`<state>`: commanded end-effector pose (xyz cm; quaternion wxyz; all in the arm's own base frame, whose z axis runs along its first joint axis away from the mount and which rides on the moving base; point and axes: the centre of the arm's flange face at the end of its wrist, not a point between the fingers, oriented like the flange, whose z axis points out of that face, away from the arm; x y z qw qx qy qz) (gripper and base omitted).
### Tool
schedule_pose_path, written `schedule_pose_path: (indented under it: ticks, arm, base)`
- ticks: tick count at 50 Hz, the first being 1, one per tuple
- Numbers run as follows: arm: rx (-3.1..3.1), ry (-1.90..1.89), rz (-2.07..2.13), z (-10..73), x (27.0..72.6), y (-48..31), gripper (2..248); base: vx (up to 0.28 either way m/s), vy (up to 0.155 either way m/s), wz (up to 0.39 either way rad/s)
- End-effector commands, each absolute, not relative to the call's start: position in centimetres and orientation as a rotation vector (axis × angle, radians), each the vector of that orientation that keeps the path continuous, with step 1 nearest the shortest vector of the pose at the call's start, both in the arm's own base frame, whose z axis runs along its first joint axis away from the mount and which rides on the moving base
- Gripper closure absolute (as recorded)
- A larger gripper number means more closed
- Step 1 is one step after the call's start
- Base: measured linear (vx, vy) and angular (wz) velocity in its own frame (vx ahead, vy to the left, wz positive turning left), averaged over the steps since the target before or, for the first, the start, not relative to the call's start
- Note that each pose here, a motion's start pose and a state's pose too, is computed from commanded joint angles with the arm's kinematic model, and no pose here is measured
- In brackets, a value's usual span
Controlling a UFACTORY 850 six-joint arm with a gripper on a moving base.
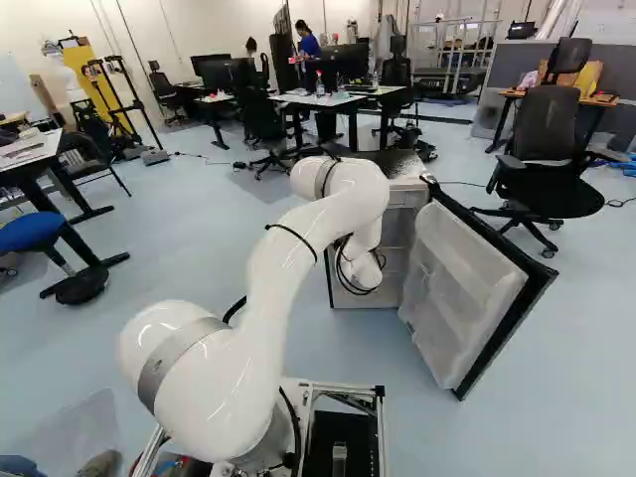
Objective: Grab a drink from the fridge
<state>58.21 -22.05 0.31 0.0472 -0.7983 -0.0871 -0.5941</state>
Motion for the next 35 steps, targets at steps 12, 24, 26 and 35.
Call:
schedule_pose_path:
  ticks: [12,24,26,35]
  arm:
    - [-2.435,-0.266,-1.812,0.31,58.21,-22.05,6]
    - [-2.435,-0.266,-1.812,0.31,58.21,-22.05,44]
    - [-2.435,-0.266,-1.812,0.31,58.21,-22.05,44]
    - [-2.435,-0.266,-1.812,0.31,58.21,-22.05,62]
  base:
    - [0.000,0.000,0.000]
    - [0.000,0.000,0.000]
    - [0.000,0.000,0.000]
    - [0.000,0.000,0.000]
